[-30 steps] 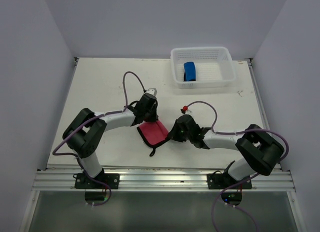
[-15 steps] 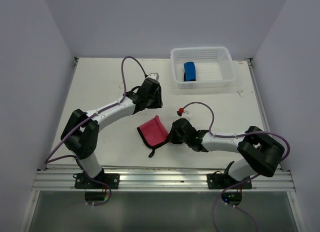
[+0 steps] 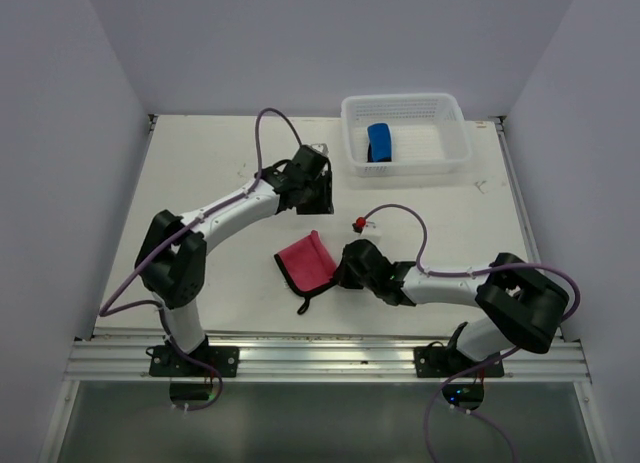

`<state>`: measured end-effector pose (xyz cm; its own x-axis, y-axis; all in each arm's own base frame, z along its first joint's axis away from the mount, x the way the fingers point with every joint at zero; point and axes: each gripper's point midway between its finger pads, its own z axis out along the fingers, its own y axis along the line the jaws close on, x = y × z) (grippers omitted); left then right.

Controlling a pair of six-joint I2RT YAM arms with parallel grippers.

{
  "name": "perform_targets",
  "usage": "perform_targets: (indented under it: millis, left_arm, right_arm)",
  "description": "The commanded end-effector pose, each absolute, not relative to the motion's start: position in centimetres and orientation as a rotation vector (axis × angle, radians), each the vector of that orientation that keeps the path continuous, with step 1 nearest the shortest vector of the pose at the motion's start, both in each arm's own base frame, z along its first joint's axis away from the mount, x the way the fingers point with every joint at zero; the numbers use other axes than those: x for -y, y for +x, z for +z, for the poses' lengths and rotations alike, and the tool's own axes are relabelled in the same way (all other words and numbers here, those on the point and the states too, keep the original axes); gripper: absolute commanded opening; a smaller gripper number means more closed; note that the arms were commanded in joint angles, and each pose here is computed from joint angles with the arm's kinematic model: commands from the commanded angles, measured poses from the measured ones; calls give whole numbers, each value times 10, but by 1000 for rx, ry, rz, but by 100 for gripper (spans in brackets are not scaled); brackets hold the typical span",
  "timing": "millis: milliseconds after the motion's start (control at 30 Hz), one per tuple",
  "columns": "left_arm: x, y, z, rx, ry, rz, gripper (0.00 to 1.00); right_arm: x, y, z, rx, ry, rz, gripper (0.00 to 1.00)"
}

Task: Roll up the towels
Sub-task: Roll the towel

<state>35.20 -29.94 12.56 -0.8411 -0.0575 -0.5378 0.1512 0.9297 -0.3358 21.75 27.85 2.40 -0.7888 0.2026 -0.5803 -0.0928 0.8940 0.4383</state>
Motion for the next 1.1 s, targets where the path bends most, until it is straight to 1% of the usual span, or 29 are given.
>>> perform_targets:
  millis: [0,167,267,567,1067]
  left_arm:
    - [304,329,101,-2628,77,-488,47]
    - [321,320,90,-2633,110,-503,48]
    - [324,317,81,-2638,125,-469,48]
    - [302,304,45,-2712,135,-276,48]
    - [279,296,44,-2712,174,-6,46]
  right_arm:
    - [-269,217,20,-2406,83,523,0]
    - [-275,214,19,-2411,73,531,0]
    - [-274,213,17,-2416,84,529,0]
    - [-268,212,18,-2405,114,519,0]
    - [-267,211,13,-2415,130,505,0]
